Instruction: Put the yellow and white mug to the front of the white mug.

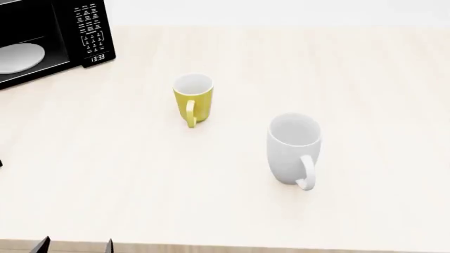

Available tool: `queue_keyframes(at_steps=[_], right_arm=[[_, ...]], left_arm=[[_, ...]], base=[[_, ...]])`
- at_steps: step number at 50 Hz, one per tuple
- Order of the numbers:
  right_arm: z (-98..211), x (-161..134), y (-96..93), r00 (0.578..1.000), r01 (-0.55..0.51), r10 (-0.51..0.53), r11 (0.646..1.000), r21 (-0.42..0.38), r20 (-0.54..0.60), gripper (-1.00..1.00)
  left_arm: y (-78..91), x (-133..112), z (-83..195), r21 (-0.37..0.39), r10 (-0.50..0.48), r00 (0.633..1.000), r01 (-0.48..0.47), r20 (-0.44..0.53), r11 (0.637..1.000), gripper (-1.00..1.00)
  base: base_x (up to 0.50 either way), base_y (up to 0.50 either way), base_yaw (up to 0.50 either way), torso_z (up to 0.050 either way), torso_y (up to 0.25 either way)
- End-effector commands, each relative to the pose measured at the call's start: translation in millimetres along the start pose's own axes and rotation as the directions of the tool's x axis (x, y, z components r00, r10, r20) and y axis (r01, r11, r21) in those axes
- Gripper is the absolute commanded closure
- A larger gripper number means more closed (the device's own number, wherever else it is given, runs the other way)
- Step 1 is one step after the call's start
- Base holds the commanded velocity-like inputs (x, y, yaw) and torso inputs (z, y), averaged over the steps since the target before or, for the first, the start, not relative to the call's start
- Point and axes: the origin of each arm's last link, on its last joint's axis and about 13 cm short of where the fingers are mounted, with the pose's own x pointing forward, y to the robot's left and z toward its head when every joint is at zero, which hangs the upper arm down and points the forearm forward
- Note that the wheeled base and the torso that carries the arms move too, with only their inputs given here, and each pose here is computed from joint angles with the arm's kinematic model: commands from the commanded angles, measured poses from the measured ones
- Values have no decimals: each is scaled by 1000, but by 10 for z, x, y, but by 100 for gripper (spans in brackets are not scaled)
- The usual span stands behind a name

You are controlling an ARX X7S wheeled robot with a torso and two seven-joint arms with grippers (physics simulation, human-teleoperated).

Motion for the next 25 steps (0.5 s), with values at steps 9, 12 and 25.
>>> queue_keyframes(at_steps=[9, 12, 25], right_arm=[[250, -63, 24, 998, 12, -13, 1000, 26, 57, -100], [243, -60, -3, 998, 24, -25, 999, 31, 57, -100], [233, -55, -21, 998, 20, -23, 999, 42, 54, -100]], left_arm=[[1, -14, 7, -8, -12, 1000, 12, 12, 1000, -100], [14, -53, 47, 0, 1, 996, -1, 85, 1000, -100], [11, -141, 310, 43, 29, 984, -36, 174, 998, -100]], base=[[11, 0, 0, 0, 0], [104, 0, 0, 0, 0], [372, -43, 0, 0, 0]])
